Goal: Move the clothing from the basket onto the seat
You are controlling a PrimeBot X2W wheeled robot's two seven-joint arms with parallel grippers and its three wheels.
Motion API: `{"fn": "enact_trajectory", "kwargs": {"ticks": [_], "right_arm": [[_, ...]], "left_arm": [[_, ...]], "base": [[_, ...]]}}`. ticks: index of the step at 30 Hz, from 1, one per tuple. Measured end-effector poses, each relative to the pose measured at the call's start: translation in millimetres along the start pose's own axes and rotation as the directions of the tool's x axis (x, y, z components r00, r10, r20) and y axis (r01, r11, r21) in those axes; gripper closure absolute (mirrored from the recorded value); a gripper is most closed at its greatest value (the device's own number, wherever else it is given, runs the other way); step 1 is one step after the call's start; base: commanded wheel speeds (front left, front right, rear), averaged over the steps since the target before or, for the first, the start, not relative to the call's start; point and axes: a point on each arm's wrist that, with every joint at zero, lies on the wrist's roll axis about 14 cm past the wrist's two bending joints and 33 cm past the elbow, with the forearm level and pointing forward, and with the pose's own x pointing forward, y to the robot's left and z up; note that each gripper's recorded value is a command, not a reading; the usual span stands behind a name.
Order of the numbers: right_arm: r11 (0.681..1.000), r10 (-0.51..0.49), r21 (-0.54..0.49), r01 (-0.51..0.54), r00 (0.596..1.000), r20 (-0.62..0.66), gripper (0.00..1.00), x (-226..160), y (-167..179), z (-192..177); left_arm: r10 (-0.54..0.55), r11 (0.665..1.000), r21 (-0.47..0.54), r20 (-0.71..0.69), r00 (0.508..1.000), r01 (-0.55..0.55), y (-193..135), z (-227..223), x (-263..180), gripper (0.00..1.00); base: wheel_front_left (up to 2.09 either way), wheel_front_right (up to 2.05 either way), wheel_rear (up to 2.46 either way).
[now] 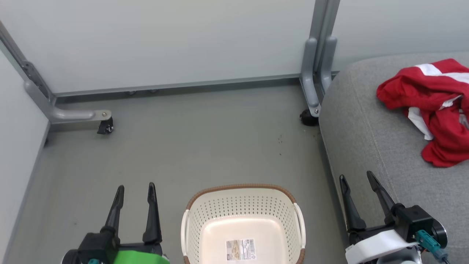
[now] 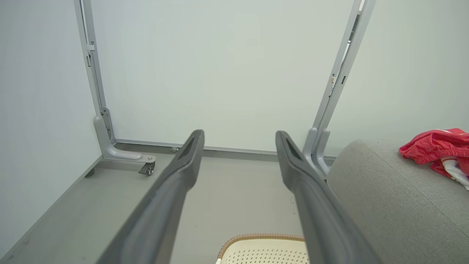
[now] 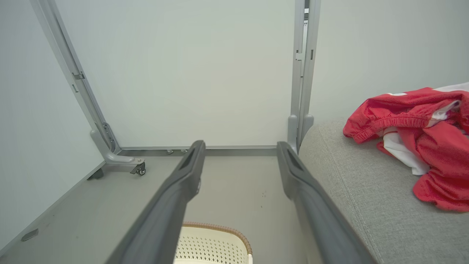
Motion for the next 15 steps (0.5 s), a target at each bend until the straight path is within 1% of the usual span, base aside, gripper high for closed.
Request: {"fn": "enact_trajectory", "kwargs": {"ticks": [6,9,15], "right_arm": [[0.999,0.041,-0.012,-0.04,0.998,0.038,0.0,-13.7,15.9,12.6],[0.998,0.056,-0.019,-0.055,0.997,0.045,0.0,-20.4,22.2,14.9],[0.999,0.047,-0.014,-0.046,0.997,0.055,0.0,-29.8,20.4,17.7]], "left_arm": [[-0.011,0.998,0.057,0.009,1.0,0.011,6.2,4.8,-36.6,0.0],[0.005,0.999,0.052,-0.002,1.0,-0.005,11.4,1.8,-52.3,0.0],[0.002,0.998,0.057,0.018,1.0,-0.003,10.4,6.8,-60.0,0.0]], "base": [[0.0,0.0,0.0],[0.0,0.0,0.0],[0.0,0.0,0.0]]}}
